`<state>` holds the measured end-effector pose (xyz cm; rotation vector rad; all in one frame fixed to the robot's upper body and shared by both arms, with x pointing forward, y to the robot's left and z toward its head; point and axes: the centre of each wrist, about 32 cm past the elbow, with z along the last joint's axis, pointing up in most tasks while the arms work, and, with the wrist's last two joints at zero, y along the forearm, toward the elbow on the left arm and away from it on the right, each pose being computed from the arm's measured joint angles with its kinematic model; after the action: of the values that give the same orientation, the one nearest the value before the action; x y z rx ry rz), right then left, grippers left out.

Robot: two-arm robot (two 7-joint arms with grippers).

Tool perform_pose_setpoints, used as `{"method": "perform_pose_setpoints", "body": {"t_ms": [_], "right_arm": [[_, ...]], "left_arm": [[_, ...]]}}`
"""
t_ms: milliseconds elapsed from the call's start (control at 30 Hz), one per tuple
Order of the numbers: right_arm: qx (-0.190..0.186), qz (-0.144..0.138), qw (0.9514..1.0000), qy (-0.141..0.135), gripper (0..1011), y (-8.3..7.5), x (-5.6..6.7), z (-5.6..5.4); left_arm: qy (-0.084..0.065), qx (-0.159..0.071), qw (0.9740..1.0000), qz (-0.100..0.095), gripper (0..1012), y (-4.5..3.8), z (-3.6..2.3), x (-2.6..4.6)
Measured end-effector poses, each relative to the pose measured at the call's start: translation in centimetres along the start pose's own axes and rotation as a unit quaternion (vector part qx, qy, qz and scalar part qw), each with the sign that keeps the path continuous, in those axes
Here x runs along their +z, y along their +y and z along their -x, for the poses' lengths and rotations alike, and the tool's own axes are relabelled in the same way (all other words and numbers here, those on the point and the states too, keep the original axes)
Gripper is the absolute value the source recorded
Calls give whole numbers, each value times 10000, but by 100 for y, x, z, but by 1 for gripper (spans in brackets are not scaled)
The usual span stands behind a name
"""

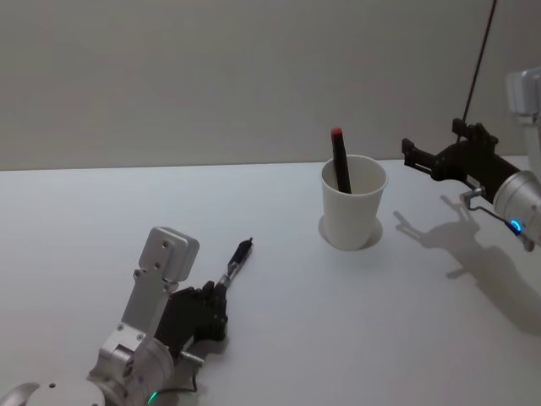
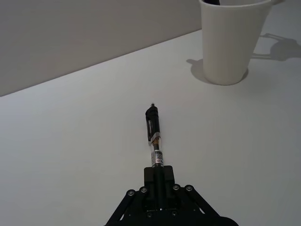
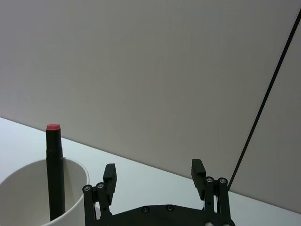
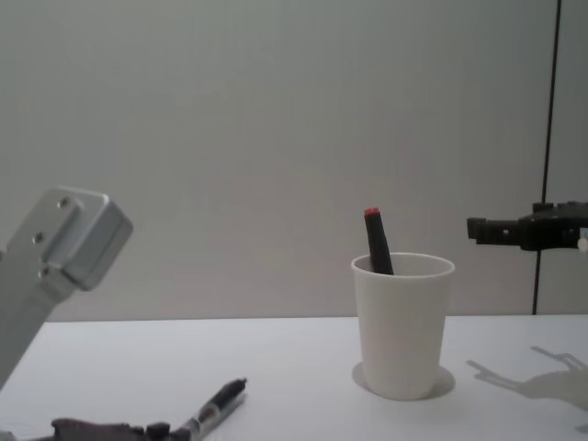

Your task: Place the pen into the pen holder.

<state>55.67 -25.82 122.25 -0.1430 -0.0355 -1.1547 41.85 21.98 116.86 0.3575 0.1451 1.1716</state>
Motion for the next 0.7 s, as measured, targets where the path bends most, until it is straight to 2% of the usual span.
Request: {"method": "perform_pose_setpoints", "body": {"t_ms": [333,433,467,567,700], "right_arm": [[0,0,10000,0,1002,0,0,0],[0,-1,10000,0,1002,0,0,0],[0,-1,10000,0,1002,0,0,0],[0,-1,10000,0,1002,0,0,0],[0,0,10000,0,1002,0,0,0]], "left_arm": [[-174,178,9985,483,123,58,-12,58],[-231,241,9968,728,121,79,-19,86],[-231,241,9968,728,123,79,-19,86],[-272,277,9949,928,123,93,-22,106],[-343,310,9910,1254,123,109,-26,135]]}}
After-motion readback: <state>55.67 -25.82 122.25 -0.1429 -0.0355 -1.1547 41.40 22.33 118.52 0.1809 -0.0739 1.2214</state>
